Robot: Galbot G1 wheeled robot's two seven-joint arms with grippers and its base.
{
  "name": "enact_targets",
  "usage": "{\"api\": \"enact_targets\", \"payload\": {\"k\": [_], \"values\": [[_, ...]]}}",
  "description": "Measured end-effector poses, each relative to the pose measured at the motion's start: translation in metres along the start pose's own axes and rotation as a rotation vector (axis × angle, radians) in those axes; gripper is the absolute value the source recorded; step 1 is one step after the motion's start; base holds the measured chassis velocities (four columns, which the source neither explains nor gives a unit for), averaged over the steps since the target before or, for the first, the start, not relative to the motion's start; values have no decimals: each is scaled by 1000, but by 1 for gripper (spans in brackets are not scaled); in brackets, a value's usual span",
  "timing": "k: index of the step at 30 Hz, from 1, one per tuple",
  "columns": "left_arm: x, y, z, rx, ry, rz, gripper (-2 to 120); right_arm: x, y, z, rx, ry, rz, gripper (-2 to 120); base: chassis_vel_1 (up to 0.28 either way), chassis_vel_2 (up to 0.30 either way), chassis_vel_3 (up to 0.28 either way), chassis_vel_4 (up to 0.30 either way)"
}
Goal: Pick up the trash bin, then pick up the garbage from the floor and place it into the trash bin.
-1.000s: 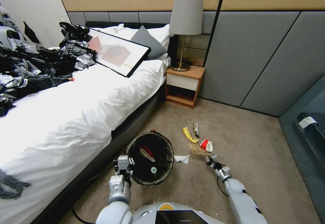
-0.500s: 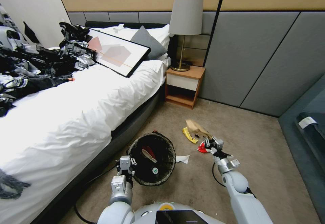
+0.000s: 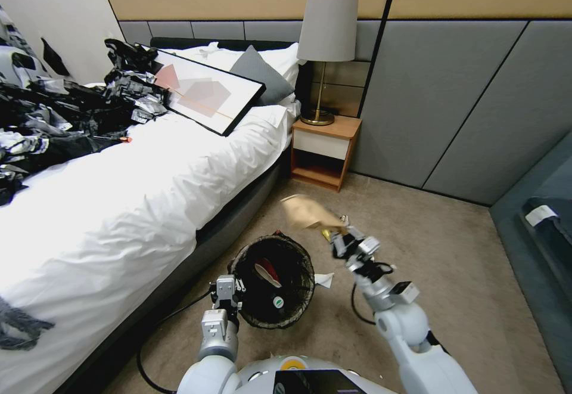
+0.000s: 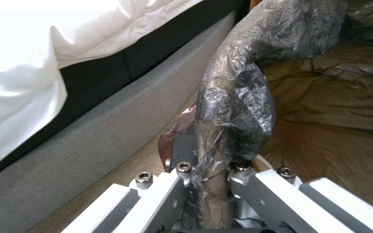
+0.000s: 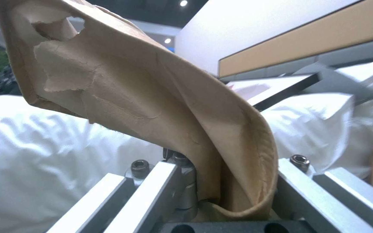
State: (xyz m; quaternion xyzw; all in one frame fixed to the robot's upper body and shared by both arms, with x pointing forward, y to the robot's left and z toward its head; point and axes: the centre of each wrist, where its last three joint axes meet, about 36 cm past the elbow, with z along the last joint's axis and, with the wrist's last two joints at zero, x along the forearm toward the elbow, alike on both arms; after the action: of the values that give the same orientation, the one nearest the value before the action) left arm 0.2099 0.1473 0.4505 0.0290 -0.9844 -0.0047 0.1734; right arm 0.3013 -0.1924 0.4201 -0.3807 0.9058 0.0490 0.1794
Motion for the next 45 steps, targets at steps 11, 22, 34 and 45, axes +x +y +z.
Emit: {"api": "enact_targets", "payload": {"k": [11, 22, 34, 45], "values": [[0, -2, 1, 0, 6, 3, 0, -4, 31, 34, -49, 72, -41, 4, 0, 0, 0, 0], [0, -2, 0, 2, 4, 3, 0, 2, 35, 59, -60, 112, -33, 4, 0, 0, 0, 0], [-1, -1, 0, 1, 3, 2, 0, 19, 44, 77, -65, 153, -33, 4, 0, 0, 0, 0], [-1, -1, -1, 3, 0, 1, 0, 28, 45, 80, -48, 172, -34, 19, 0, 0, 0, 0]]}}
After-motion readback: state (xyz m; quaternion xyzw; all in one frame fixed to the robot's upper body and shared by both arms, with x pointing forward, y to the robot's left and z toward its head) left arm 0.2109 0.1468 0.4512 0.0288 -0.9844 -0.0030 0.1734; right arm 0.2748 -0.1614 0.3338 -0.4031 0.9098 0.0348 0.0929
